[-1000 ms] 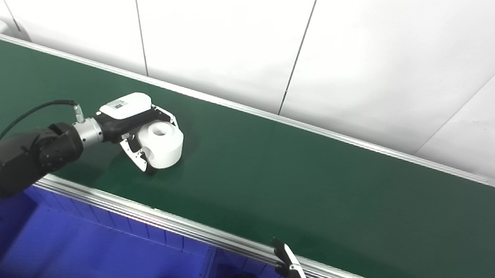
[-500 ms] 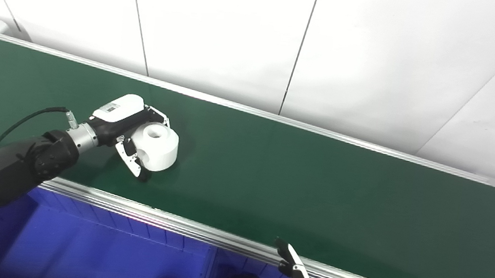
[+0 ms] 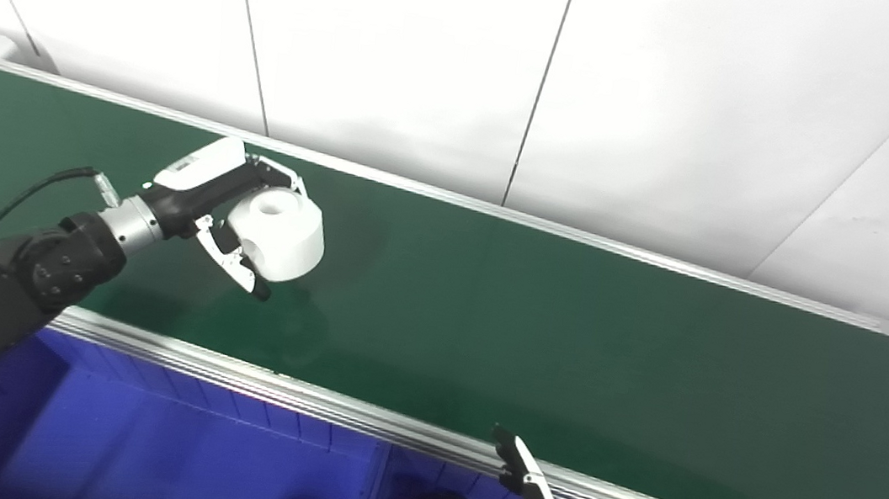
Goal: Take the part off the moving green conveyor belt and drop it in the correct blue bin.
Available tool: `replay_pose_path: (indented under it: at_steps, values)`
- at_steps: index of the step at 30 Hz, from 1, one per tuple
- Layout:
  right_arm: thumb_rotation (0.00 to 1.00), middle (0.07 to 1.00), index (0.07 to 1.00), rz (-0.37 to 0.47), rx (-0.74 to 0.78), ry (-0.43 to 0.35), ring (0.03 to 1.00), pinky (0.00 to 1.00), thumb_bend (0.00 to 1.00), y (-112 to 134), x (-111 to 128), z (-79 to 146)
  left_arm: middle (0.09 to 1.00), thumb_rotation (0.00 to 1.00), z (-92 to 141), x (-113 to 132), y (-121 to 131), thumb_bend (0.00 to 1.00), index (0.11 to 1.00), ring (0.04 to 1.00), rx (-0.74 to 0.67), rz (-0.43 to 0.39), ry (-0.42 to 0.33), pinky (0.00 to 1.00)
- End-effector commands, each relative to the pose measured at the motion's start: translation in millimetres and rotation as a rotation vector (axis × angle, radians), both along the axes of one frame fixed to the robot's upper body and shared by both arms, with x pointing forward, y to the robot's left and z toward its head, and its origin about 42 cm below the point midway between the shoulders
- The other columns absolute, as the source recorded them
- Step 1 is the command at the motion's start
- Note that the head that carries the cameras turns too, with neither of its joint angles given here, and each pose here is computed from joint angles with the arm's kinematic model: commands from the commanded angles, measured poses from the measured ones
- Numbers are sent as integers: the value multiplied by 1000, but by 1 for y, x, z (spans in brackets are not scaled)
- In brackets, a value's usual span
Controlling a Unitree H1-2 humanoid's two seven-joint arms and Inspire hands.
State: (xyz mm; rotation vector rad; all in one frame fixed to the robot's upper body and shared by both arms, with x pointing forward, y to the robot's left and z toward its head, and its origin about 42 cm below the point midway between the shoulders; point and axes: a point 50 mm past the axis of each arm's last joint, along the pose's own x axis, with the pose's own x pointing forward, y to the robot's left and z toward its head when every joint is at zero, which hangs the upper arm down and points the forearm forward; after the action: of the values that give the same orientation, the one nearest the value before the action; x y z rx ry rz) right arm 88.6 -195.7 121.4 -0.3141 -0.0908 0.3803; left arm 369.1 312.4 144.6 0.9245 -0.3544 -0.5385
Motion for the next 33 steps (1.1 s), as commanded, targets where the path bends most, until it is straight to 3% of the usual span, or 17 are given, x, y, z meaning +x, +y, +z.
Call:
replay_pose_path:
  at_steps: [1, 11, 13, 18, 23, 27, 33]
  values:
    - [932, 941, 934, 3, 23, -48, 925, 869, 415, 2, -2, 8, 383, 43, 27, 5, 10, 524, 478, 297, -20, -10, -60, 240]
    - [930, 945, 937, 0, 28, -44, 928, 874, 400, 3, -4, 8, 383, 41, 58, -20, 4, 523, 477, 303, -87, -62, -118, 250]
    - [931, 945, 938, 0, 26, -43, 931, 878, 395, 3, -5, 9, 441, 10, 64, -27, 2, 525, 488, 314, -112, -67, -127, 264]
    - [935, 943, 939, 0, 19, -48, 929, 877, 386, 3, -3, 11, 463, 0, 76, -50, -3, 524, 491, 312, -177, -82, -136, 263]
    - [958, 942, 935, 5, 15, -74, 927, 877, 392, 3, 9, 24, 461, 0, 91, -56, 0, 524, 492, 305, -194, -77, -122, 258]
    - [999, 965, 958, 29, 60, -80, 948, 901, 392, 12, 24, 33, 446, 0, 81, -61, 11, 522, 500, 284, -211, -85, -74, 231]
    - [1000, 962, 951, 22, 65, -64, 944, 892, 435, 15, 29, 37, 434, 0, 61, -74, 3, 522, 502, 264, -245, -95, -16, 210]
